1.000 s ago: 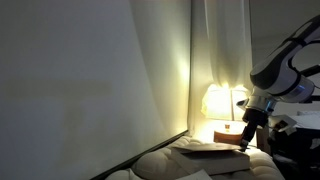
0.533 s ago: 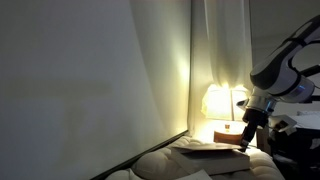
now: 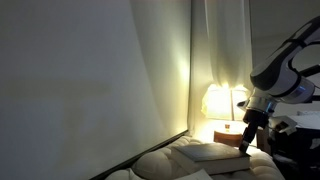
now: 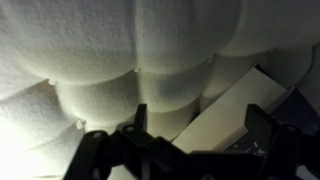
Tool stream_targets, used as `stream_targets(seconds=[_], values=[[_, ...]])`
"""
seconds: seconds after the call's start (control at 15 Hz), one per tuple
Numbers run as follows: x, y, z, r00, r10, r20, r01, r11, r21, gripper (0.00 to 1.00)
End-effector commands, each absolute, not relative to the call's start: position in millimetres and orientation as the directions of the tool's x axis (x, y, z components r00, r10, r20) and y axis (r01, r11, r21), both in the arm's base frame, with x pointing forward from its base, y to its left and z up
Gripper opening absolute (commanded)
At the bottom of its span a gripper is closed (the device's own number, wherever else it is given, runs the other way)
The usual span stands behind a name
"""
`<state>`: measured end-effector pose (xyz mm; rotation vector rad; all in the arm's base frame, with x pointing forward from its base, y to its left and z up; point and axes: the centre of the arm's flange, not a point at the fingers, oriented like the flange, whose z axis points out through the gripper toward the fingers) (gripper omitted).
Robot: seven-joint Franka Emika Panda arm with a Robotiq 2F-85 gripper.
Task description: Pick up the black book and position it on top of the white book
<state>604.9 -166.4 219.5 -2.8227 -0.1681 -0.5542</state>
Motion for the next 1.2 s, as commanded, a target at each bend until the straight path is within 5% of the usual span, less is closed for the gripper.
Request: stream_targets(seconds=[0.0,1.13], values=[[603,-165,228,0.915,0.059,0.400,0.157,-0.964,-0.217,1.00],[609,-143,229,0.898,0.082,0.432,0.212,-0.942,-0.262,1.00]])
